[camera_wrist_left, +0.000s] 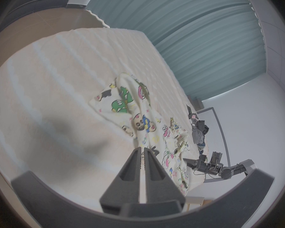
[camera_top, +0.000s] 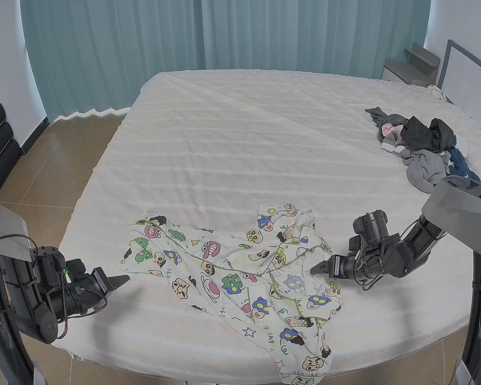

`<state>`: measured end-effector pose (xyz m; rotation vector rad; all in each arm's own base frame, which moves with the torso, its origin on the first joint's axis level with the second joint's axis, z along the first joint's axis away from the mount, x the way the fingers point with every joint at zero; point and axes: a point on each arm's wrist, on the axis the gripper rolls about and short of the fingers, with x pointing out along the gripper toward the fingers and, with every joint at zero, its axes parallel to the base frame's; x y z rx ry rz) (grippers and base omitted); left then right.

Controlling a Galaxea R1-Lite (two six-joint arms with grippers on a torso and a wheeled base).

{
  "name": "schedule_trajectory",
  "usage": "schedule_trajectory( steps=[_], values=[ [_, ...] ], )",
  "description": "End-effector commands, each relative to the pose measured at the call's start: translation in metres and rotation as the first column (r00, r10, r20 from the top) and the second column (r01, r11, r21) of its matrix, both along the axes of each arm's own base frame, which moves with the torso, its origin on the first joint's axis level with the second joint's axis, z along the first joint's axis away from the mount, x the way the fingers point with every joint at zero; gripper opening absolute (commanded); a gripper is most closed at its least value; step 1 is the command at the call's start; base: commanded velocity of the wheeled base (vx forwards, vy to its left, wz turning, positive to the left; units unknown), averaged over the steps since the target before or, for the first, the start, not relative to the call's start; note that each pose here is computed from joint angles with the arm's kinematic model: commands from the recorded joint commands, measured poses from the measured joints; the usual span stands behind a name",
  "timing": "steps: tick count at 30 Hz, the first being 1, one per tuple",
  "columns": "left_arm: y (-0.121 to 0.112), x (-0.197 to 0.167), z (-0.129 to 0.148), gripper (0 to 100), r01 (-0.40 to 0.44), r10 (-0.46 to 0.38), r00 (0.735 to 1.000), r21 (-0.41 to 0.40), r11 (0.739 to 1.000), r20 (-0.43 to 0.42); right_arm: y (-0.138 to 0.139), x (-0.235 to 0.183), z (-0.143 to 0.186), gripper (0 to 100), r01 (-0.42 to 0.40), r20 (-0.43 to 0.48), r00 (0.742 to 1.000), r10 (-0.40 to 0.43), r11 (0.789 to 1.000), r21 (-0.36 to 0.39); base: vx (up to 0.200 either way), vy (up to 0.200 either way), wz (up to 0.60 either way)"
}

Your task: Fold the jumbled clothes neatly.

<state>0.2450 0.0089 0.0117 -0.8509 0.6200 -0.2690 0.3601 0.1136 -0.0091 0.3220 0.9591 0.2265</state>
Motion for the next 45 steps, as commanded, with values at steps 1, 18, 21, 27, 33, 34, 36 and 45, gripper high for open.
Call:
schedule_trajectory(
  steps=[1, 18, 21, 27, 33, 34, 36, 45],
  values=[
    [-0.001, -0.011, -0.019, 0, 0.000, -0.001, 0.995, -0.011, 1.000, -0.101, 0.012, 0.004, -0.009, 100, -0.027, -0.012, 1.000, 0.027, 1.000, 0.001, 0.000, 0.000, 0.00],
    [-0.001, -0.011, -0.023, 0, 0.001, -0.002, 0.993, -0.011, 1.000, -0.117, -0.013, 0.009, 0.034, 0, 0.051, 0.084, 0.995, -0.054, 0.998, 0.036, 0.000, 0.000, 0.00],
    [-0.001, -0.011, -0.025, 0, 0.001, -0.002, 0.993, -0.009, 1.000, -0.122, -0.027, 0.012, 0.045, 0, 0.084, 0.112, 0.990, -0.088, 0.996, 0.038, 0.000, 0.000, 0.00],
    [-0.001, -0.011, -0.025, 0, 0.001, -0.002, 0.992, -0.009, 1.000, -0.124, -0.063, 0.017, 0.059, 0, 0.168, 0.152, 0.973, -0.171, 0.985, 0.037, 0.000, 0.000, 0.00],
    [-0.001, -0.011, -0.025, 0, 0.001, -0.002, 0.992, -0.009, 1.000, -0.124, -0.097, 0.025, 0.067, 0, 0.232, 0.198, 0.952, -0.231, 0.973, 0.022, 0.000, 0.000, 0.00],
    [-0.001, -0.011, -0.025, 0, 0.001, -0.002, 0.992, -0.009, 1.000, -0.124, -0.100, 0.026, 0.068, 0, 0.239, 0.203, 0.950, -0.239, 0.971, 0.023, 0.000, 0.000, 0.00],
    [-0.001, -0.011, -0.025, 0, 0.001, -0.002, 0.992, -0.009, 1.000, -0.125, -0.109, 0.030, 0.072, 0, 0.263, 0.217, 0.940, -0.262, 0.965, 0.027, 0.000, 0.000, 0.00],
    [-0.001, -0.007, -0.025, 0, 0.004, -0.005, 0.994, -0.008, 1.000, -0.112, -0.124, 0.037, 0.073, 0, 0.299, 0.240, 0.924, -0.297, 0.954, 0.031, 0.000, 0.000, 0.00]
  ],
)
